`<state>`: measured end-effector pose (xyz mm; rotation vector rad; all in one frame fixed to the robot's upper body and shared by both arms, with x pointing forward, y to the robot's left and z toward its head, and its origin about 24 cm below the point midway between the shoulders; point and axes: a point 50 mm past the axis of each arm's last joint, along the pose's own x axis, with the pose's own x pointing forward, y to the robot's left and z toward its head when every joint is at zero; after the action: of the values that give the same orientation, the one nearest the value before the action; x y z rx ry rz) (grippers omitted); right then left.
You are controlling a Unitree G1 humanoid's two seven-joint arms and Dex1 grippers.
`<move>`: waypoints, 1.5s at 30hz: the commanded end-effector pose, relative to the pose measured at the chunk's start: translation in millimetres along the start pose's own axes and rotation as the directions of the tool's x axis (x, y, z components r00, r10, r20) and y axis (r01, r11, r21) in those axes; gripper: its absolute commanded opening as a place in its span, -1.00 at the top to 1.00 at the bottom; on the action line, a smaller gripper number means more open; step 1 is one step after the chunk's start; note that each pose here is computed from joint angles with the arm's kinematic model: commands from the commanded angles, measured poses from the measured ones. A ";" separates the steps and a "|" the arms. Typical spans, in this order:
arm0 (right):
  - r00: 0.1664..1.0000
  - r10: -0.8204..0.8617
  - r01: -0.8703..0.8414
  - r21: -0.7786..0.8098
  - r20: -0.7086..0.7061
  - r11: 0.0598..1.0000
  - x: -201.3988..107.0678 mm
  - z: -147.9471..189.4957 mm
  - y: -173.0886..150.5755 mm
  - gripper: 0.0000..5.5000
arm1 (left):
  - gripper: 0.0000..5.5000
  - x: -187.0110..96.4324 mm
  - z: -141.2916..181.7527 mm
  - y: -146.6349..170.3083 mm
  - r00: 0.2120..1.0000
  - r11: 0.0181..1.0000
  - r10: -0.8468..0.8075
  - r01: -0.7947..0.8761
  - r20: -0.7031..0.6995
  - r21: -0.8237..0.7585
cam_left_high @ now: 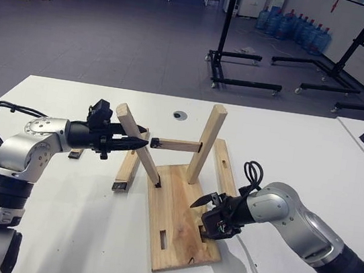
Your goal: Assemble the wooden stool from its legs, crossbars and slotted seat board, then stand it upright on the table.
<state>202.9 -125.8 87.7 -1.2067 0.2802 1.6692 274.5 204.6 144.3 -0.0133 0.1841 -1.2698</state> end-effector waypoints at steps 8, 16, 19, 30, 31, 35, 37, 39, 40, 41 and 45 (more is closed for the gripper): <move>0.987 0.153 -0.146 0.127 -0.050 0.981 26.3 -14.0 33.1 -0.24 | 0.27 5.7 -15.1 0.7 0.975 0.999 0.020 -0.011 -0.222 0.039; 0.987 0.158 -0.151 0.134 -0.043 0.979 28.2 -13.4 35.7 -0.24 | 0.27 6.8 -27.9 2.3 0.976 0.996 -0.004 -0.014 -0.217 -0.083; 0.986 0.162 -0.155 0.133 -0.041 0.979 29.5 -13.4 36.2 -0.24 | 0.27 6.7 -29.8 9.1 0.985 0.991 0.005 -0.027 -0.172 -0.131; 0.985 0.170 -0.165 0.126 -0.035 0.978 32.3 -12.3 37.5 -0.24 | 0.27 13.6 -54.7 24.5 0.969 0.980 0.058 -0.102 -0.242 -0.173; 0.985 0.171 -0.165 0.126 -0.036 0.978 32.8 -13.3 37.9 -0.24 | 0.27 14.3 -55.6 24.9 0.967 0.979 0.058 -0.103 -0.247 -0.174; 0.985 0.170 -0.164 0.128 -0.038 0.978 35.3 -15.2 39.6 -0.24 | 0.27 22.0 -60.0 24.7 0.962 0.979 0.044 -0.096 -0.269 -0.181; 0.985 0.170 -0.164 0.127 -0.038 0.978 35.8 -14.9 39.9 -0.24 | 0.27 23.7 -66.1 23.6 0.954 0.976 0.047 -0.107 -0.295 -0.192; 0.985 0.170 -0.164 0.126 -0.037 0.978 36.2 -14.6 40.1 -0.24 | 0.27 24.9 -72.3 21.5 0.948 0.972 0.046 -0.115 -0.315 -0.203; 0.985 0.170 -0.164 0.126 -0.037 0.978 36.3 -14.5 40.1 -0.24 | 0.27 25.7 -74.7 20.1 0.946 0.971 0.044 -0.116 -0.320 -0.210; 0.985 0.169 -0.163 0.126 -0.037 0.979 36.4 -14.5 39.9 -0.24 | 0.27 26.4 -78.1 18.1 0.944 0.969 0.039 -0.116 -0.329 -0.217; 0.986 0.159 -0.153 0.129 -0.040 0.980 36.1 -15.6 38.1 -0.24 | 0.27 30.0 -91.5 7.6 0.937 0.964 0.007 -0.099 -0.350 -0.246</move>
<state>202.2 -124.2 88.2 -1.2287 0.2658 1.6605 302.3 185.7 129.0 -0.0547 0.2780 -1.3249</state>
